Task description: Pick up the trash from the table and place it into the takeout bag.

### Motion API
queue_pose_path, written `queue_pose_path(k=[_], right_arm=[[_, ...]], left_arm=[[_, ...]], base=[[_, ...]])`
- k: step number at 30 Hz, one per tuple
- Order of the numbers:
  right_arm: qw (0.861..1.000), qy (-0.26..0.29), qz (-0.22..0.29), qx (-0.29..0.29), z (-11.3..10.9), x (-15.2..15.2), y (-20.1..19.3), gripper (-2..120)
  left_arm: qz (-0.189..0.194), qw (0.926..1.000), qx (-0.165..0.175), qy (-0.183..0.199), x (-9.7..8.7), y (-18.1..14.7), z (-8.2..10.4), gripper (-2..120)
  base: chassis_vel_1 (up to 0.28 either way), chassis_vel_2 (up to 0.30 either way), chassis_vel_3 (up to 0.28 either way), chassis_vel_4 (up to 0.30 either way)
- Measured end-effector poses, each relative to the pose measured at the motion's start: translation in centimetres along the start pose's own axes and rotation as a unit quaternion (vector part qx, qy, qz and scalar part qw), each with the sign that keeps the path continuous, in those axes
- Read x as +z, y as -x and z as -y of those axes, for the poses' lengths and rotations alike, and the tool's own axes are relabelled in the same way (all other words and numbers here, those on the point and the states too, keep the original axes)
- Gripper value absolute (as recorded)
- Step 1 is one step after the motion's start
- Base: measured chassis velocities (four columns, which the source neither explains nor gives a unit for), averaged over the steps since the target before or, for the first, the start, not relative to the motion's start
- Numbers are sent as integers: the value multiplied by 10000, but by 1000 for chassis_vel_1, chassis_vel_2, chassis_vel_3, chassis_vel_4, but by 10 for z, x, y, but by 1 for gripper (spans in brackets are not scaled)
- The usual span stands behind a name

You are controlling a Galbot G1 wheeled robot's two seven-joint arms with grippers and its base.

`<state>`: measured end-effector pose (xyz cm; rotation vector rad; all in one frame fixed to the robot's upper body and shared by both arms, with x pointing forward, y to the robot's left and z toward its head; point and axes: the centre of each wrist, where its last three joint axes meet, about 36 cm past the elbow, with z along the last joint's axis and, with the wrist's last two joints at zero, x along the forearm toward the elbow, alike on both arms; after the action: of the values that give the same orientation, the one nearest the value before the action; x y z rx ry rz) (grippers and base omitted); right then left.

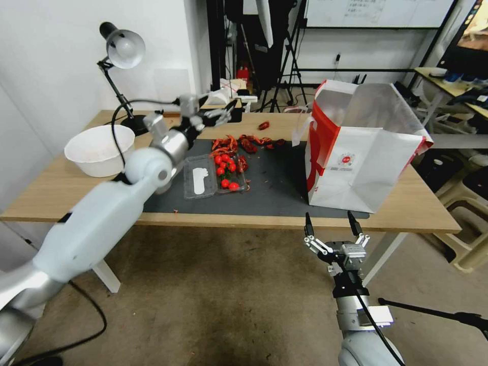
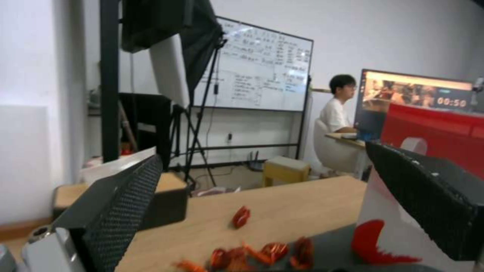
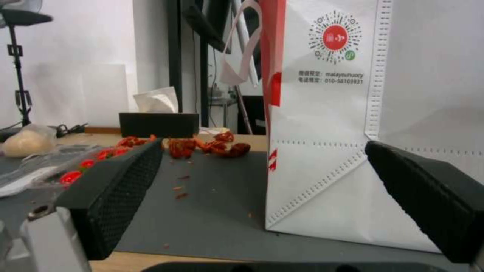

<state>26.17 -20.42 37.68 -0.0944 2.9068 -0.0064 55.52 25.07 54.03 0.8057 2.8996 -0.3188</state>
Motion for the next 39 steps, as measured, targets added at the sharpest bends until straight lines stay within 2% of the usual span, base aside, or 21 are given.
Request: queue_pose_path(k=[3,12,32,38,39], right_arm=[[10000,11,4,-22,-2,0,0,100],[10000,16,12,-33,-3,-1,-1,100],[10000,9,-20,-17,-3,-2,-5,100],[10000,-19,-42,-21,-3,-2,-5,100],[10000,-19,-45,-19,-3,-2,-5,100]], left_arm=[[16,9997,-235,63,6,-30,-3,100],[109,9972,-663,333,18,-81,1,100],[236,9928,-1002,605,35,-118,15,100],[213,9883,-1271,815,54,-149,20,100],[173,9871,-1341,860,62,-159,22,100]], base=[[0,0,0,0],[0,0,0,0],[0,0,0,0],[0,0,0,0],[0,0,0,0]])
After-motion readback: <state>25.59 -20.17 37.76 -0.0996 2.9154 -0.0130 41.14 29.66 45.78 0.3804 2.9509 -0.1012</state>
